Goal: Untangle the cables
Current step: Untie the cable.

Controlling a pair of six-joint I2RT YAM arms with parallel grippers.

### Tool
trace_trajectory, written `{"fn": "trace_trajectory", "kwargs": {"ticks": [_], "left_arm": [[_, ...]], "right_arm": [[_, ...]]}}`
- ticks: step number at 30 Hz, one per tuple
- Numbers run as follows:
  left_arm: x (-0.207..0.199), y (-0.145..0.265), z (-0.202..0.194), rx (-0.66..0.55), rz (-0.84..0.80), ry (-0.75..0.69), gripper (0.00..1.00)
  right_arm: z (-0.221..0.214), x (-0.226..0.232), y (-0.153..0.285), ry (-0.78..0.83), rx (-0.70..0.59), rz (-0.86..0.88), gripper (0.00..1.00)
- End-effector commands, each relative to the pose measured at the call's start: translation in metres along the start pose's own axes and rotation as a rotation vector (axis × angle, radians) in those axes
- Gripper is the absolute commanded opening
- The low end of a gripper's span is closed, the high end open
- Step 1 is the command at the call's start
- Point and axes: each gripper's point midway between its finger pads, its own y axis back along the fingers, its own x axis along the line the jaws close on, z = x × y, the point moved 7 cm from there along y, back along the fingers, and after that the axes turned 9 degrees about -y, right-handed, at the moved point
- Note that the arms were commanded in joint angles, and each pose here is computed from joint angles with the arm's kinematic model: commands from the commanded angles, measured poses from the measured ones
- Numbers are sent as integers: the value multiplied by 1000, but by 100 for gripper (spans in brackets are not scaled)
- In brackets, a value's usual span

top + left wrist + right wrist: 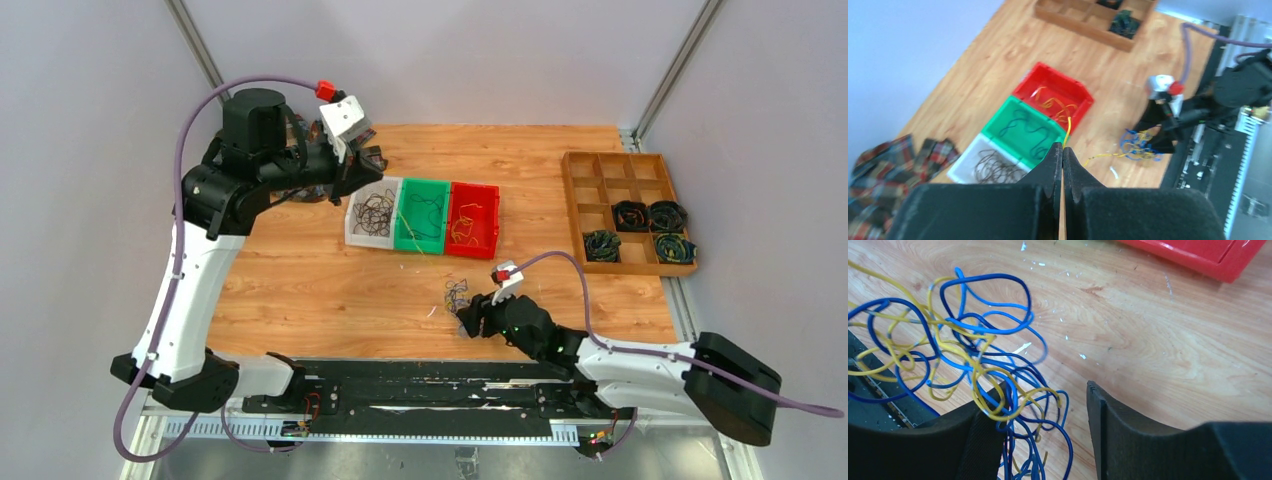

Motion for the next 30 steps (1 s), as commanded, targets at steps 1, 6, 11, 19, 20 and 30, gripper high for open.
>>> {"fn": "trace_trajectory", "kwargs": {"ticks": [1, 6, 11, 19, 20, 30], "left_arm": [[21, 18, 4, 14, 181, -72, 0], [-1, 2, -51, 117, 47, -10, 0], [-20, -18, -143, 336, -42, 32, 1], [-39, -22, -204, 486, -119, 36, 50], [-40, -22, -204, 481, -126, 35, 59], [-68, -60, -188, 411, -335, 29, 81]], "right_arm": [[0, -10, 12, 57, 16, -64, 58], [16, -5, 19, 89, -13, -54, 58], [28, 4, 23, 108, -34, -6, 53], [39, 10, 18, 140, 8, -39, 50], [39, 11, 16, 140, 20, -44, 51], [41, 28, -11, 95, 141, -29, 51]]}}
